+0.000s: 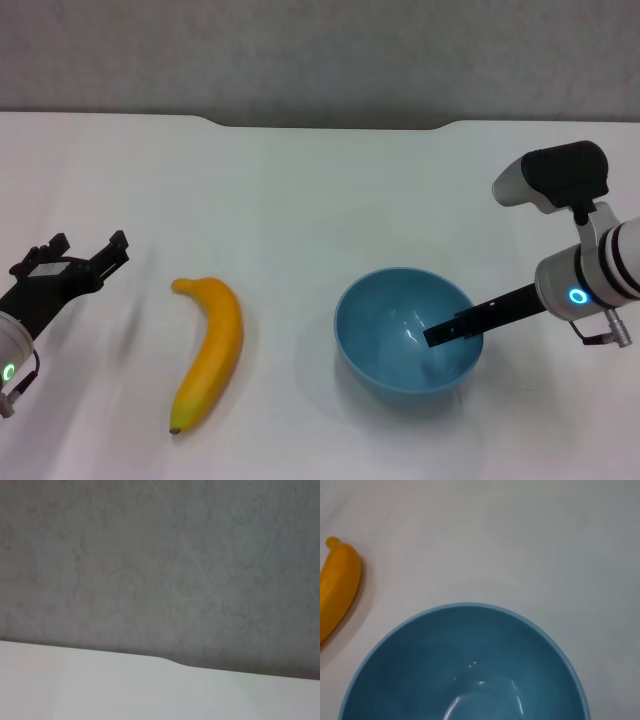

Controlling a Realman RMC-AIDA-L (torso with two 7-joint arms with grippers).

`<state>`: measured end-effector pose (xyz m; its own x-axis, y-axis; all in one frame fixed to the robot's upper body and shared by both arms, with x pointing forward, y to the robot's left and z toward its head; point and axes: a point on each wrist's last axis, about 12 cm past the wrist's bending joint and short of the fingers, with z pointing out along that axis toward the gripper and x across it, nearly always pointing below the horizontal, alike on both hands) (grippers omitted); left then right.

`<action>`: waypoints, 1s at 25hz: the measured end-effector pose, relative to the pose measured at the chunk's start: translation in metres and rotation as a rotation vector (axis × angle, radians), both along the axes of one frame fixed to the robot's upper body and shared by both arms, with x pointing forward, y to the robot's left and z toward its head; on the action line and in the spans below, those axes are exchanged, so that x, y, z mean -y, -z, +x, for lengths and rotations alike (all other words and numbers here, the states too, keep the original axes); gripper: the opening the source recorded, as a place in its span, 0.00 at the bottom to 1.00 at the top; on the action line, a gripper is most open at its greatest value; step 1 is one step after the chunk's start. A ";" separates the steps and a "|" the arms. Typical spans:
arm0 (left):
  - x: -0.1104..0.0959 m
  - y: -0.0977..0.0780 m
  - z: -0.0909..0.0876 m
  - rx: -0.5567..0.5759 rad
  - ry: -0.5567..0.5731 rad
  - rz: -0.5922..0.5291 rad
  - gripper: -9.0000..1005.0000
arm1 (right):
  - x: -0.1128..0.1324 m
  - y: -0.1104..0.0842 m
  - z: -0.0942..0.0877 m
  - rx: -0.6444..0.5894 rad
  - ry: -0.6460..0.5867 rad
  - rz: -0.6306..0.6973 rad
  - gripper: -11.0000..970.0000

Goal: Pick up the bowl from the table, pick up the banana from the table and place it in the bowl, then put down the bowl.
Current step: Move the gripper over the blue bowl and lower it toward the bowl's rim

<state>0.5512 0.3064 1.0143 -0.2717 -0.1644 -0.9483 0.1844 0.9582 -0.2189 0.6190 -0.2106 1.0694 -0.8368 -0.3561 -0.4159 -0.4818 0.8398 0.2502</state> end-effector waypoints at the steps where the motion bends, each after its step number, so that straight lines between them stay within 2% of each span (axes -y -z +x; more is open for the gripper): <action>1: 0.000 0.000 0.000 0.000 0.000 0.000 0.90 | 0.000 0.000 0.000 0.001 -0.002 -0.001 0.92; 7: 0.001 0.000 0.000 0.001 0.005 0.002 0.90 | -0.002 0.001 0.000 0.011 -0.008 -0.009 0.91; 18: -0.001 0.001 -0.001 -0.003 -0.001 0.002 0.90 | -0.002 -0.001 0.004 0.044 -0.013 -0.027 0.76; 21: -0.001 0.001 -0.001 -0.003 -0.002 0.002 0.90 | -0.001 -0.001 0.005 0.054 -0.007 -0.031 0.48; 25: 0.000 0.001 -0.001 -0.003 0.002 0.003 0.90 | 0.000 0.000 0.005 0.061 -0.005 -0.036 0.33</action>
